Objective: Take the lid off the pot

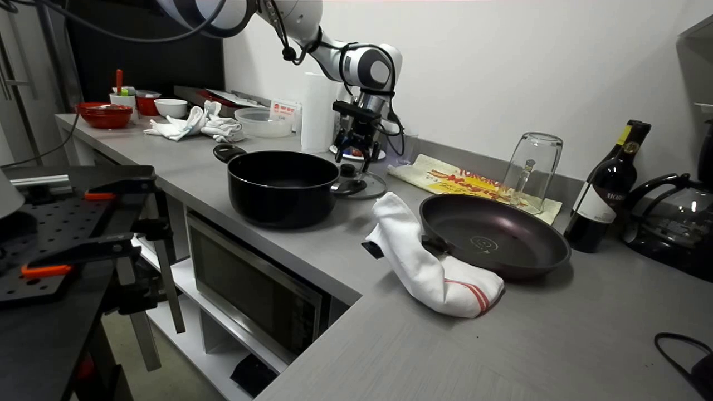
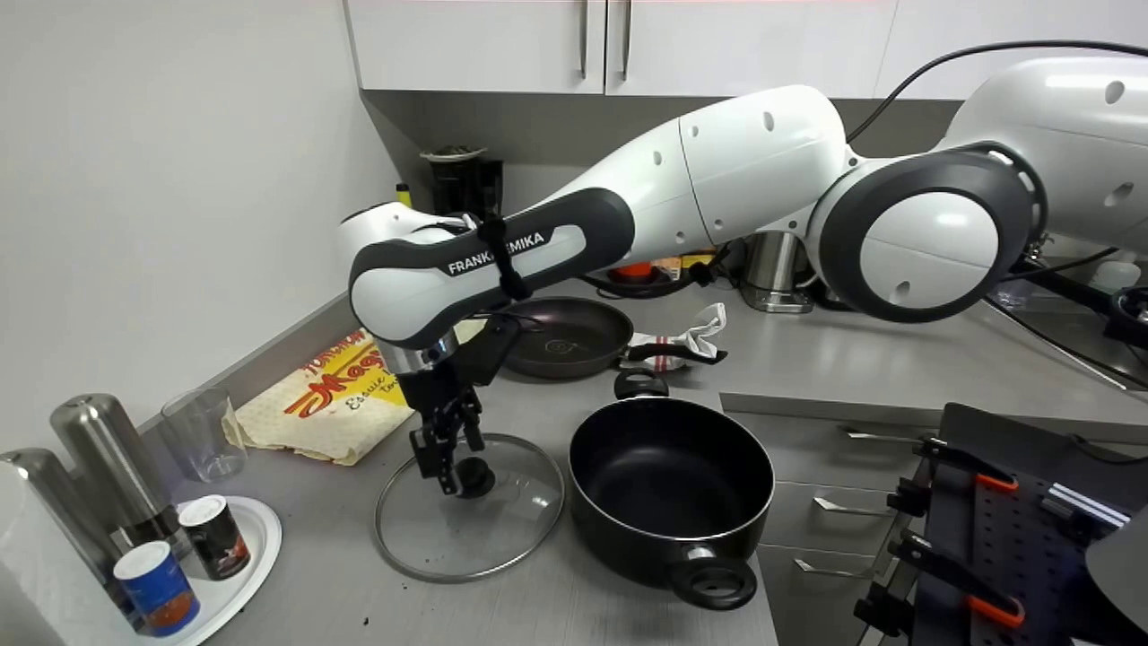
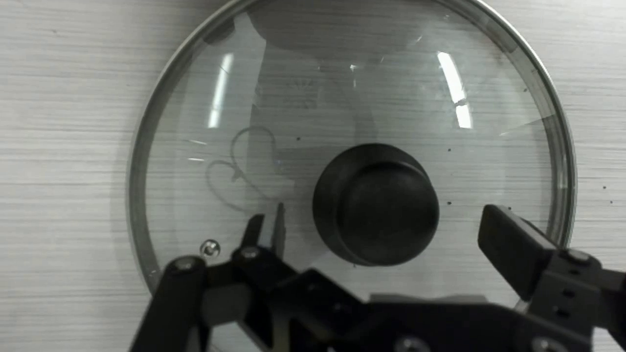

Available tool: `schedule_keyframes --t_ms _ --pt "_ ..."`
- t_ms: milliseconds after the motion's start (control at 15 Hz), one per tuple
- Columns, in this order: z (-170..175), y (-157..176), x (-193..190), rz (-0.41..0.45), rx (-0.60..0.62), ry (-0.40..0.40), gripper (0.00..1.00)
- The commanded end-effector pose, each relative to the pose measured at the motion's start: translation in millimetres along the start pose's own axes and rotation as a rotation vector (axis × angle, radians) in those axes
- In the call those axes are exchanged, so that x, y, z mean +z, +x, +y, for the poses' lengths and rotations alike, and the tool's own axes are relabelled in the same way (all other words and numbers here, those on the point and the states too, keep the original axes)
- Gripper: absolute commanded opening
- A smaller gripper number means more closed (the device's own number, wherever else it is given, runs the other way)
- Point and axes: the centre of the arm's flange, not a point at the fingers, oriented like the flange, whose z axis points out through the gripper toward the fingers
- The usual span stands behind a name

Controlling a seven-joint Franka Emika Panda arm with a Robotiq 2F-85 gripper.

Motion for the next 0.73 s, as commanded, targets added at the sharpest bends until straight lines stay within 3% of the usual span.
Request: schedule_keyframes --t_ms 0,267,333,667 --pt "1 31 -20 0.005 -0.014 0.016 1.0" --pt "-12 18 -45 0.033 -0.032 0.006 1.0" --pt "-9 3 -22 0.036 -0.011 0.002 1.0" --pt "-8 3 -21 0.034 -0.009 0.002 1.0"
